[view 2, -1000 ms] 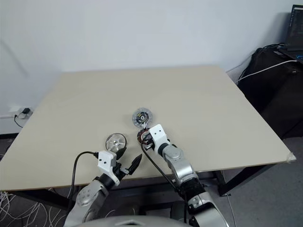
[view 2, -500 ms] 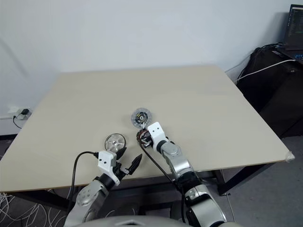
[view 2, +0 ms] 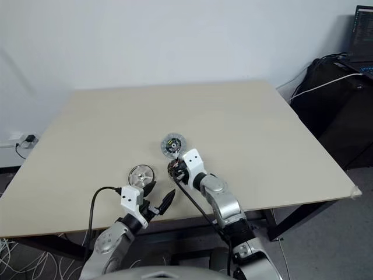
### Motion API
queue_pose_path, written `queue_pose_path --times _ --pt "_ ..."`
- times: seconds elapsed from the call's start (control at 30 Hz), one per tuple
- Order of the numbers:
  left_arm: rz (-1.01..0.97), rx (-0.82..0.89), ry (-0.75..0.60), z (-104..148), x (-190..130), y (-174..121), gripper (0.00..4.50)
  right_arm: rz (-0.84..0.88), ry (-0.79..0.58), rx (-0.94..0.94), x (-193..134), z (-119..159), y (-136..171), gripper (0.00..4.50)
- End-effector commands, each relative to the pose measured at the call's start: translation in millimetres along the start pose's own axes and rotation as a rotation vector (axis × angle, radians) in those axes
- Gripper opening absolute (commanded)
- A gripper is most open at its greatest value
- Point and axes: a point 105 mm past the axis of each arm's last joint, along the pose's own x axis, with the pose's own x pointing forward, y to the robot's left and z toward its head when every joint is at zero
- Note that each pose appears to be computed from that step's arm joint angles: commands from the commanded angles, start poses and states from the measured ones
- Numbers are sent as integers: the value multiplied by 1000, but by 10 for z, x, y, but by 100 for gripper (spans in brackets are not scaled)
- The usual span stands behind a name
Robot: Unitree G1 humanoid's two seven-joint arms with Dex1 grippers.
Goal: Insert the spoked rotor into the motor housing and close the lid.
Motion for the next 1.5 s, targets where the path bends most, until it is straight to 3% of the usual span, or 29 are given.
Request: queue_pose_path --times 0.03,0.07,0.6,0.9,1.5 --pt "-15 8 -58 160 39 -20 450 -31 -27 -29 57 188 -9 28" --pt "-15 8 -58 160 39 -20 450 -37 -20 -32 67 187 -11 2" --pt "-2 -2 -60 133 24 -4 450 -113 197 -141 307 156 -147 2" --pt "-1 -6 -62 125 30 -7 450 -161 249 -138 334 141 -326 2" --pt "-2 -7 -60 121 25 5 450 -12 321 -154 211 -68 -109 2"
